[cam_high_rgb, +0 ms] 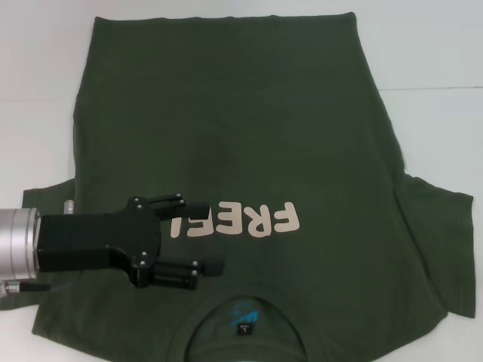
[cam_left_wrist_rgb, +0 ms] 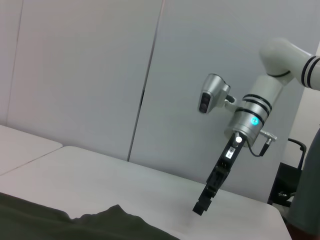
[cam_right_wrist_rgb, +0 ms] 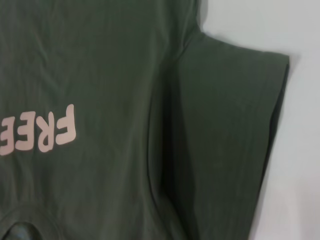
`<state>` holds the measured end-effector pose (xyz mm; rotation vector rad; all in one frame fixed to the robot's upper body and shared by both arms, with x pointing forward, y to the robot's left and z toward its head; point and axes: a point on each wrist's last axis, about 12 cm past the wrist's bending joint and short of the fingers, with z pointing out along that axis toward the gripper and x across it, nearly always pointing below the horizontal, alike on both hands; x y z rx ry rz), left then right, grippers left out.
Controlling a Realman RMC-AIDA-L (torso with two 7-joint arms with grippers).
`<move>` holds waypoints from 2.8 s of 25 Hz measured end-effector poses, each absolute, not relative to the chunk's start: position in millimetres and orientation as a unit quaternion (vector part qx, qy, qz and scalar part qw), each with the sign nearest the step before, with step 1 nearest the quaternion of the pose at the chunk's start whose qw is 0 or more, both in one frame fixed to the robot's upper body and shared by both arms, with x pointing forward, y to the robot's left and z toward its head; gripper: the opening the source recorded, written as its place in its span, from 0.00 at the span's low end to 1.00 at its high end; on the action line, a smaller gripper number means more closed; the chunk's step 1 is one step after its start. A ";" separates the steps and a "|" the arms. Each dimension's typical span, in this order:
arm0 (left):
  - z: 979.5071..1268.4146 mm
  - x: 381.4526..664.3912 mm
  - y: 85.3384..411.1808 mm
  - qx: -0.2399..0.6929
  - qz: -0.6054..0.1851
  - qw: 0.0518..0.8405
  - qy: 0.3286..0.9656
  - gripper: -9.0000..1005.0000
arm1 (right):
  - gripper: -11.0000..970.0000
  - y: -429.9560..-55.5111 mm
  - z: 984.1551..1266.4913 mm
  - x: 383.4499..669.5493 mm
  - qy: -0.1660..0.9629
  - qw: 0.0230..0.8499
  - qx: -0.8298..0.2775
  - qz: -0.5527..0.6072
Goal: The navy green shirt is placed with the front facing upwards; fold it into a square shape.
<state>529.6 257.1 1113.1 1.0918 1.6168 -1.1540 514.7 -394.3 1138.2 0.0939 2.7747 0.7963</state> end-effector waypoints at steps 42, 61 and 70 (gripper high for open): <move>1111.5 529.7 255.4 0.443 -0.458 0.418 0.648 0.91 | 0.94 -381.8 1117.7 547.3 0.962 0.077 0.018 0.263; 1111.0 529.2 256.4 0.441 -0.456 0.419 0.649 0.91 | 0.94 -372.7 1113.3 553.5 0.961 0.076 0.010 0.264; 1111.0 529.6 256.3 0.441 -0.456 0.420 0.649 0.90 | 0.94 -371.0 1109.4 552.7 0.961 0.071 0.012 0.268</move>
